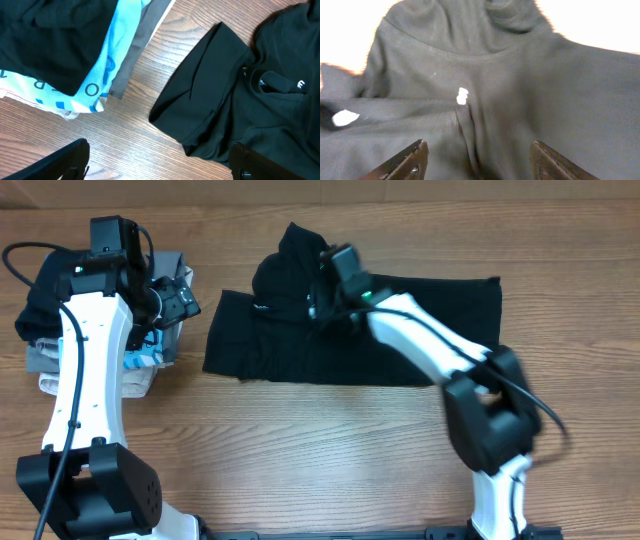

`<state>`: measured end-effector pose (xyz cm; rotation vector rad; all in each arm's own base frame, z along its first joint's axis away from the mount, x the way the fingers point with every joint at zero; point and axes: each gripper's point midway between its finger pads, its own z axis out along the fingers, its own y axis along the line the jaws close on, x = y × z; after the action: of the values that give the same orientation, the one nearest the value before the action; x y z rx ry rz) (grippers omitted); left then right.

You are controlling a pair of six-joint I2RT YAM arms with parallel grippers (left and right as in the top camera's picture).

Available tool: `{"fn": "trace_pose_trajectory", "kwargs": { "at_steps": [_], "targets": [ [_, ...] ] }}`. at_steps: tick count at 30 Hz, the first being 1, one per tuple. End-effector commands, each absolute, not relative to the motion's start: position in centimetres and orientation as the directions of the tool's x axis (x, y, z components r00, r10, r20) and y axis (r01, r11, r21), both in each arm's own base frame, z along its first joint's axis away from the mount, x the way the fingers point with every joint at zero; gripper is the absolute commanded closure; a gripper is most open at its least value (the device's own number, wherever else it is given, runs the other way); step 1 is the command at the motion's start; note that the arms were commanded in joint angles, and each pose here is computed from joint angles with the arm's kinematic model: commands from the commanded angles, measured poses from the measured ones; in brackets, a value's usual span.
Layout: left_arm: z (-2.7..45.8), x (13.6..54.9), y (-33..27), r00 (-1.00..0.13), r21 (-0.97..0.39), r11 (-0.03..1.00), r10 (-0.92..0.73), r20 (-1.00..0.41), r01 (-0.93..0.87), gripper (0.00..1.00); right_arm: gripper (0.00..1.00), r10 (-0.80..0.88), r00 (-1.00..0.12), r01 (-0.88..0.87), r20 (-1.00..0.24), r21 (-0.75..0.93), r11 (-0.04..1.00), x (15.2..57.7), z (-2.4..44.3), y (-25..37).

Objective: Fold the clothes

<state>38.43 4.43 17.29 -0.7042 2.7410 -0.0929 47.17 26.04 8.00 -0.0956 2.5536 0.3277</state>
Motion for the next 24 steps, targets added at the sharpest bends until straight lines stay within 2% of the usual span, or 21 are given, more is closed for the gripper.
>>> {"fn": "trace_pose_trajectory", "kwargs": {
  "at_steps": [1, 6, 9, 10, 11, 12, 16, 19, 24],
  "targets": [
    [16.3, 38.5, 3.5, -0.858, -0.133, 0.9, -0.437, -0.269, -0.416, 0.1, 0.3, 0.122, -0.774, -0.046, -0.621, 0.247, 0.968, 47.1, 19.4, 20.0],
    [15.3, 39.7, -0.3, -0.895, -0.197, 0.937, -0.338, -0.291, -0.289, 0.18, 0.36, 0.22, -0.855, 0.158, -0.47, 0.168, 0.973, 42.8, 19.7, 10.1],
    [14.8, 40.2, -2.8, -0.907, -0.206, 0.952, -0.282, -0.312, -0.225, 0.27, 0.39, 0.31, -0.889, 0.292, -0.338, 0.104, 0.951, 40.0, 18.1, 4.5],
    [14.6, 40.2, -3.6, -0.911, -0.207, 0.957, -0.264, -0.317, -0.205, 0.31, 0.44, 0.337, -0.893, 0.326, -0.299, 0.086, 0.941, 39.2, 17.4, 3.1],
    [14.4, 40.3, -4.4, -0.913, -0.206, 0.961, -0.244, -0.326, -0.183, 0.37, 0.53, 0.37, -0.892, 0.366, -0.26, 0.066, 0.928, 38.4, 16.5, 1.6],
    [14.1, 40.4, -5.2, -0.916, -0.199, 0.966, -0.223, -0.335, -0.163, 0.43, 0.65, 0.398, -0.889, 0.396, -0.229, 0.053, 0.917, 37.8, 15.8, 0.4],
    [11.8, 39.8, -6.8, -0.92, -0.152, 0.975, -0.204, -0.335, -0.161, 0.64, 0.94, 0.506, -0.856, 0.503, -0.106, 0.054, 0.862, 35.6, 11.9, -3.0],
    [9.7, 38.7, -6.3, -0.925, -0.101, 0.973, -0.227, -0.304, -0.205, 0.73, 0.96, 0.557, -0.826, 0.554, -0.082, 0.064, 0.83, 34.8, 9.1, -4.8],
    [5.8, 37.7, -4.9, -0.937, -0.05, 0.969, -0.248, -0.247, -0.243, 0.8, 0.96, 0.581, -0.81, 0.563, -0.087, 0.166, 0.81, 34.8, 4.7, -5.2]
  ]
}}
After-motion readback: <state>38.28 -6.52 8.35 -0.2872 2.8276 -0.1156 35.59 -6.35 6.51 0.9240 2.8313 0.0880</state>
